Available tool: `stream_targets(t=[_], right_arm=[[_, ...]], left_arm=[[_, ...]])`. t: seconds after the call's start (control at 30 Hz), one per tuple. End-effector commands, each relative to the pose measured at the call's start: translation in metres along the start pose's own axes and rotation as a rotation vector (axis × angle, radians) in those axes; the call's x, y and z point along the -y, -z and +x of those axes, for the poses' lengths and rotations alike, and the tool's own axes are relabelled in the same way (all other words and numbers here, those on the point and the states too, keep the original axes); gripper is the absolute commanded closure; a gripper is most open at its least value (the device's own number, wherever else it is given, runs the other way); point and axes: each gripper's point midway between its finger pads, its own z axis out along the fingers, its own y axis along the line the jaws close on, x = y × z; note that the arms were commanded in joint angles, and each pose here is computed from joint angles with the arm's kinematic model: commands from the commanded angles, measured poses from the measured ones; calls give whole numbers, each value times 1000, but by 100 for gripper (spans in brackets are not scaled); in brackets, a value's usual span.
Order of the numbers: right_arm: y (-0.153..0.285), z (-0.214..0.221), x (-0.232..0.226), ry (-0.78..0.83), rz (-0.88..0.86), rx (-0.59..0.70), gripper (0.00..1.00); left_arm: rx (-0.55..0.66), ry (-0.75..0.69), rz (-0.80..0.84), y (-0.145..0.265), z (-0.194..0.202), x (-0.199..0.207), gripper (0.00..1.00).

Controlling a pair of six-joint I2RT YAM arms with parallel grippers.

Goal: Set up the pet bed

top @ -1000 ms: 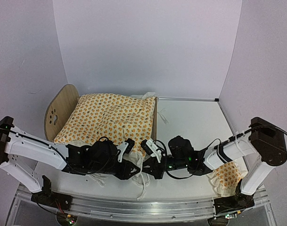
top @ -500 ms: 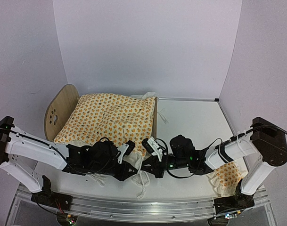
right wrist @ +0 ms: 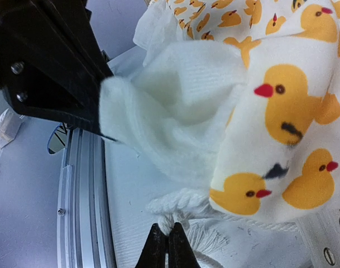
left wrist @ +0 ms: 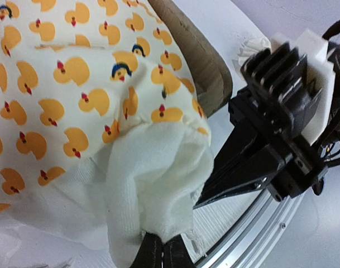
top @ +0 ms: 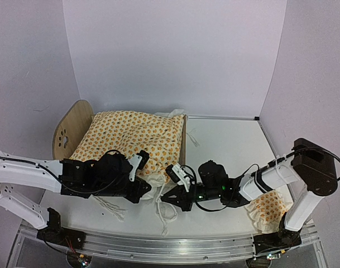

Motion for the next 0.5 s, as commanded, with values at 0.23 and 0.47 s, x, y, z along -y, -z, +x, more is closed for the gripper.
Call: stream_targets(t=[0.23, 0.47], right_arm=[[-2, -49, 32, 8, 192, 155, 100], [-13, -53, 51, -21, 267, 170, 100]], left_arm=[[99, -77, -339, -29, -54, -24, 100], [139, -75, -423, -28, -64, -34, 100]])
